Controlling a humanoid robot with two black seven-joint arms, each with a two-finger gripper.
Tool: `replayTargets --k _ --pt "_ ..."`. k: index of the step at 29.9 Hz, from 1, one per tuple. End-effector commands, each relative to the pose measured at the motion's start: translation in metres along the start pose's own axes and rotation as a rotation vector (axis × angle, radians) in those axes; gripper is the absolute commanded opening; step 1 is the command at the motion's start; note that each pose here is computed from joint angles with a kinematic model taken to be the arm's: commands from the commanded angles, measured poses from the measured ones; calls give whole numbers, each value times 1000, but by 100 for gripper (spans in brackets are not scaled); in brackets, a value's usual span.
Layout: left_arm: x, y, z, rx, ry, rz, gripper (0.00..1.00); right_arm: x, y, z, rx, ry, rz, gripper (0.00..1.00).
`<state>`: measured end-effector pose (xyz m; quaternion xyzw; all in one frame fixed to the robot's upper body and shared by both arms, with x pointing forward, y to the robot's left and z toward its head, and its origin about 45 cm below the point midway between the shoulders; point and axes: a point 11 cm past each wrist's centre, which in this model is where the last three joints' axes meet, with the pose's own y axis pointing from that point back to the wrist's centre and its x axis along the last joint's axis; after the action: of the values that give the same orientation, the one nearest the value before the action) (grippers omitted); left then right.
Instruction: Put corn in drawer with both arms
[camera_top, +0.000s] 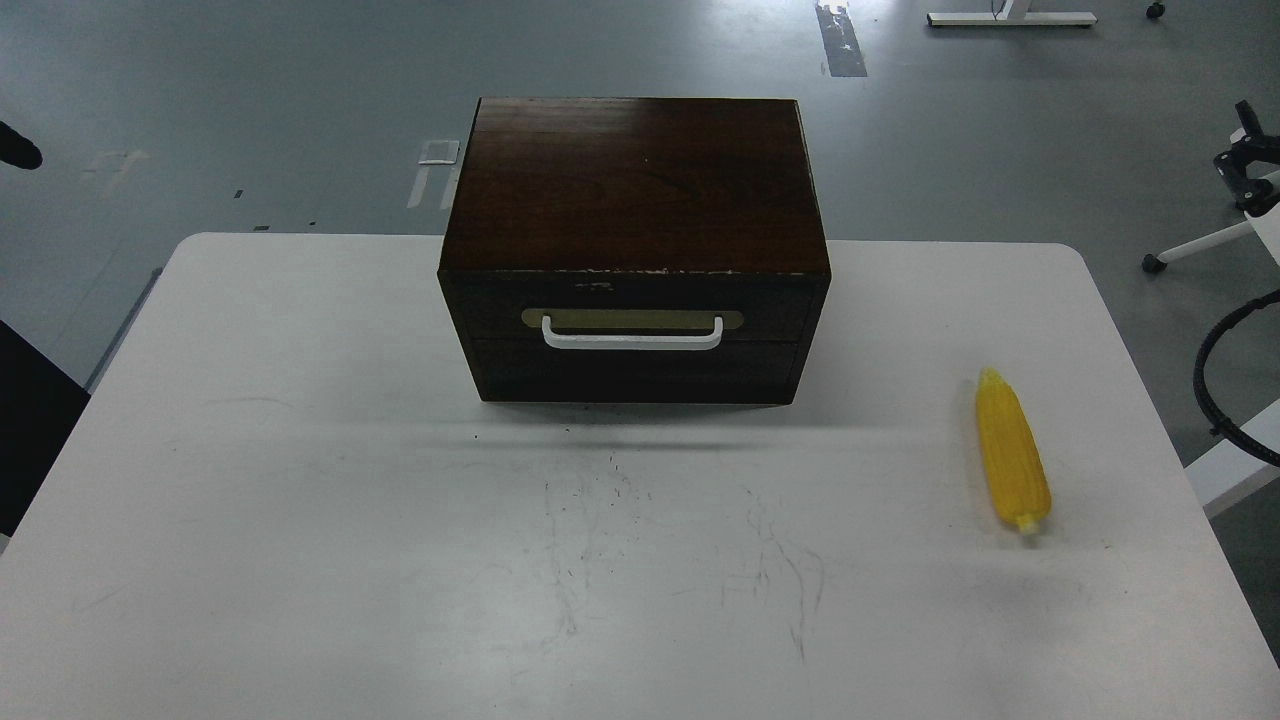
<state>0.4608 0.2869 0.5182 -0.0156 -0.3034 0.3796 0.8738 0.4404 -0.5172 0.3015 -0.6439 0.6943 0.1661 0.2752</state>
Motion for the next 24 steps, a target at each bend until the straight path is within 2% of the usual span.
replayTargets --k 1,6,11,13,17,20,21,23,24 --pt "-49 -28 25 -40 -143 -195 92 0 0 -2 4 1 1 100" --pt "-124 -46 30 -56 -431 -468 89 4 2 -12 16 16 9 100" --pt "-184 -49 9 -21 -779 -705 89 8 4 -22 29 29 17 100" --pt "-194 -45 -4 5 -820 -759 89 9 4 -23 30 32 19 100" --pt "-239 -31 -19 -13 -874 -934 89 12 6 -30 39 43 26 100" --pt "-254 -29 -31 -4 -925 -1003 89 13 7 -31 39 44 28 100" --pt "-258 -29 -35 -3 -947 -1023 88 13 7 -31 39 44 28 100" --pt "-271 -23 -49 3 -1024 -1099 76 12 6 -31 44 39 27 100" --pt "-273 -21 -53 8 -1036 -1114 75 12 6 -31 44 39 27 100"
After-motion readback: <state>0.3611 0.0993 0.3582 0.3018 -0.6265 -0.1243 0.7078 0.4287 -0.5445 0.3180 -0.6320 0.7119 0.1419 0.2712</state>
